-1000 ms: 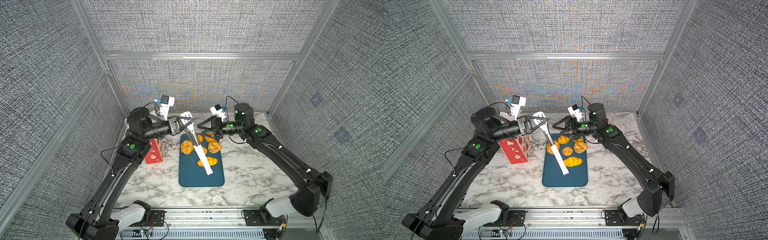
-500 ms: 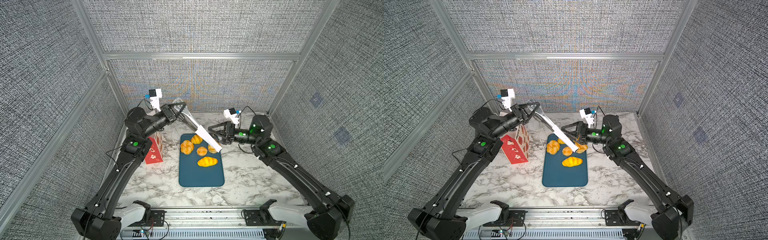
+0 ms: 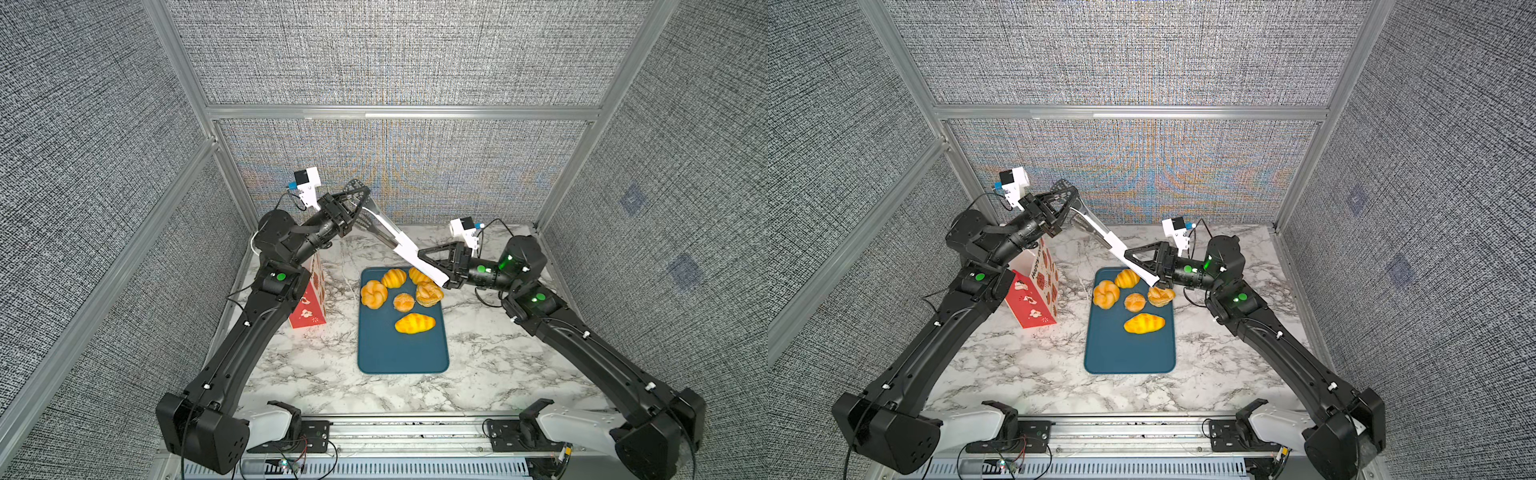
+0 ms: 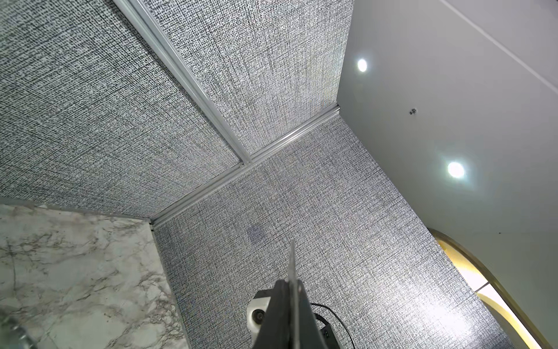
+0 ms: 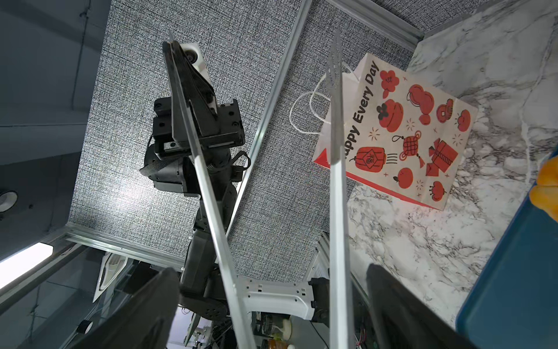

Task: Pack bread into a paper bag
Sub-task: Pick up the clamp from the center of the board.

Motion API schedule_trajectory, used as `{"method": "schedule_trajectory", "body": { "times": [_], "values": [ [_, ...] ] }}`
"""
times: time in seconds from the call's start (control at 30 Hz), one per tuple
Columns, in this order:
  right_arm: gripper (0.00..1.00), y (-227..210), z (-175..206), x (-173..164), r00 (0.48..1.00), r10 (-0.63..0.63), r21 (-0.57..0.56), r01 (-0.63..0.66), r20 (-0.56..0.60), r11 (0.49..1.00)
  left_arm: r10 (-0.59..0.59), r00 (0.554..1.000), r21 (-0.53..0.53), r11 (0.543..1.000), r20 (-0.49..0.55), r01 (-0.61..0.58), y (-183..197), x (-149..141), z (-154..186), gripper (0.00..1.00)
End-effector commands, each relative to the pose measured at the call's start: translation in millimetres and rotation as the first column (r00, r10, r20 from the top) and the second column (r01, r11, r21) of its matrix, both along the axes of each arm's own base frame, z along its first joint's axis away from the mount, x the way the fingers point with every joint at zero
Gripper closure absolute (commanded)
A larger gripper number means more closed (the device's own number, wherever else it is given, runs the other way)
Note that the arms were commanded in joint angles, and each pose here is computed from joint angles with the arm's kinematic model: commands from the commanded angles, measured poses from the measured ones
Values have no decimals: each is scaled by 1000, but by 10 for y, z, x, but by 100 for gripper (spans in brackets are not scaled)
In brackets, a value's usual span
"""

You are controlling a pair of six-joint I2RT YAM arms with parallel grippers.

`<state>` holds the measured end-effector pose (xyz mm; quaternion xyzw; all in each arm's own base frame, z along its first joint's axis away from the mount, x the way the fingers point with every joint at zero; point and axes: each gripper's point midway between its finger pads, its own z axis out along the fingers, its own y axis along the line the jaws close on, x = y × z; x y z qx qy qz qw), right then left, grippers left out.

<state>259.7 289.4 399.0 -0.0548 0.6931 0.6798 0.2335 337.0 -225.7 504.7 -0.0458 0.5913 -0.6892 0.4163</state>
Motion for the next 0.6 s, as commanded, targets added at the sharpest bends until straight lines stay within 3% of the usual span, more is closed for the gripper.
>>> {"method": "schedule_trajectory", "body": {
  "times": [0.0, 0.57],
  "values": [
    [1, 34, 119, -2, 999, 17, 20, -17, 31, 1000, -49, 999, -69, 996, 16, 50, -22, -61, 141, 98],
    [1, 185, 115, 113, 998, 54, -2, -54, 18, 999, -117, 993, -51, 992, 2, 116, -130, -43, 61, 98]
  ]
}}
